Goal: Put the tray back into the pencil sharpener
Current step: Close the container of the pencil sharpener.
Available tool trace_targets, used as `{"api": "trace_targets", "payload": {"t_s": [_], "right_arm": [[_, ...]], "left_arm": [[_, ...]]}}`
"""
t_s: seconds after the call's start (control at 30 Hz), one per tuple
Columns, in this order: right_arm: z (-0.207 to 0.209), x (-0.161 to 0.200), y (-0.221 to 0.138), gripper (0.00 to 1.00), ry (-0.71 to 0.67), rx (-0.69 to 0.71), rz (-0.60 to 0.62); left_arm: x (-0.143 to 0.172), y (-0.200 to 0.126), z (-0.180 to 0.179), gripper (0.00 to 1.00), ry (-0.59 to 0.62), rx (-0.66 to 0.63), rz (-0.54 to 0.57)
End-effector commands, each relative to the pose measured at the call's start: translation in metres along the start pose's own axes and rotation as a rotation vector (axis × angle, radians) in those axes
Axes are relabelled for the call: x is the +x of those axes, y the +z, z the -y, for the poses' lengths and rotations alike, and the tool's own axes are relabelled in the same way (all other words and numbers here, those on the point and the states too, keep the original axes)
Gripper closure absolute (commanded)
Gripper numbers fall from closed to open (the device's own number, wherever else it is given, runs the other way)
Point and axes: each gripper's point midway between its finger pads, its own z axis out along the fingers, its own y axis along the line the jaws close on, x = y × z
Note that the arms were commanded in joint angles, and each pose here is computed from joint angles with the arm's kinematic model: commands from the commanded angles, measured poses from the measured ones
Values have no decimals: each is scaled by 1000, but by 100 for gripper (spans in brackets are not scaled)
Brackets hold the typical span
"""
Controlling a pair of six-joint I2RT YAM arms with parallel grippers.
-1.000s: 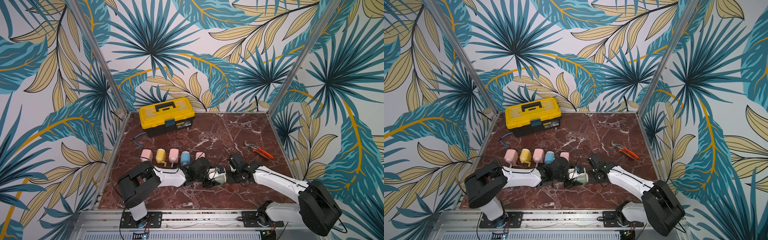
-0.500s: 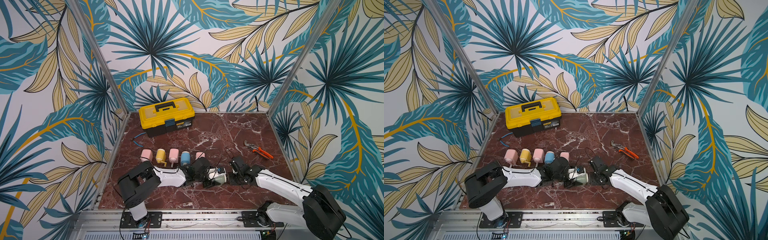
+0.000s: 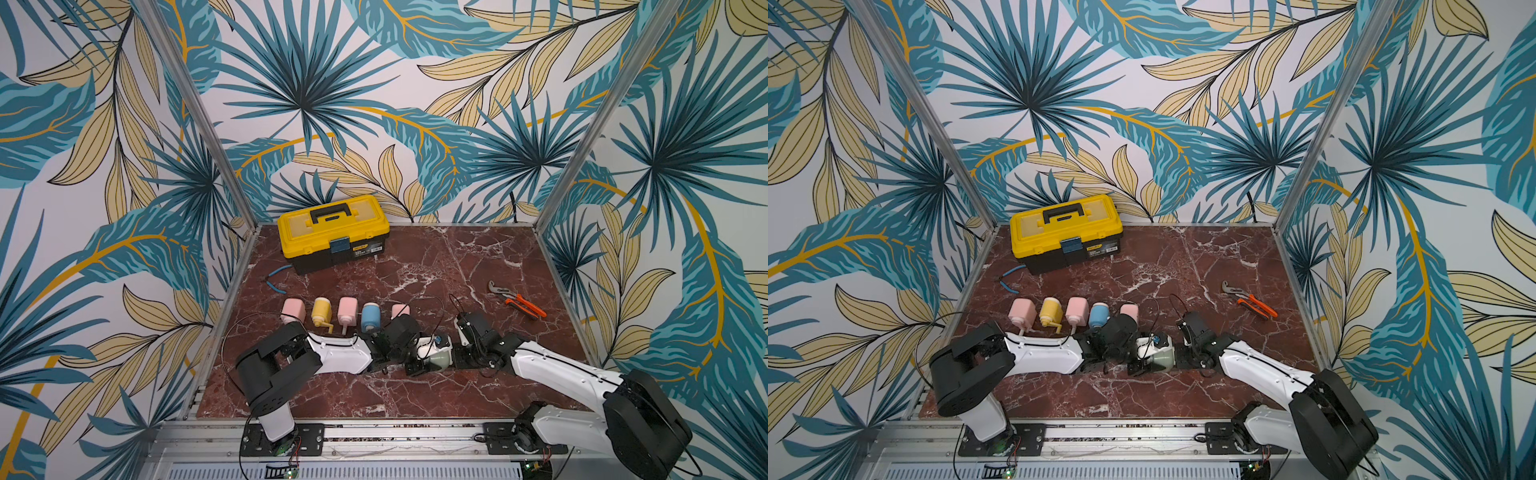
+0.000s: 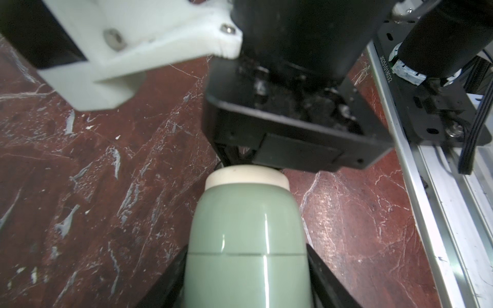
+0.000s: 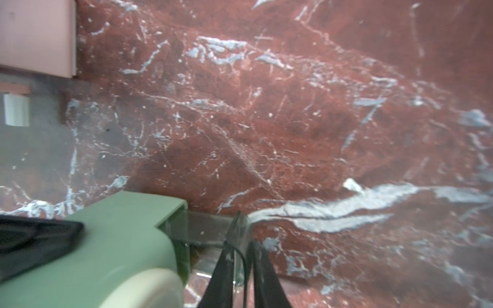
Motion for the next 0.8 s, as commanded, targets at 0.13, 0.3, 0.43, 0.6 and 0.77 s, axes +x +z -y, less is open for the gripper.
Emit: {"api": "trace_targets", "payload": {"t_s": [0.13, 0.3, 0.43, 0.6, 0.77], "right_arm": [[-13, -2, 2, 79, 9, -75, 14], [-7, -8, -16, 71, 61, -48, 72], [13, -12, -37, 68, 123, 30, 149], [45, -3, -43, 70, 239, 168, 194], [32, 3, -19, 72, 291, 115, 111]], "left_arm": [[9, 6, 5, 49, 14, 24, -21], [8, 7, 4, 49, 10, 24, -21], [9, 8, 4, 50, 8, 23, -24], [10, 8, 4, 50, 3, 24, -25], [6, 8, 3, 52, -11, 22, -19]]}}
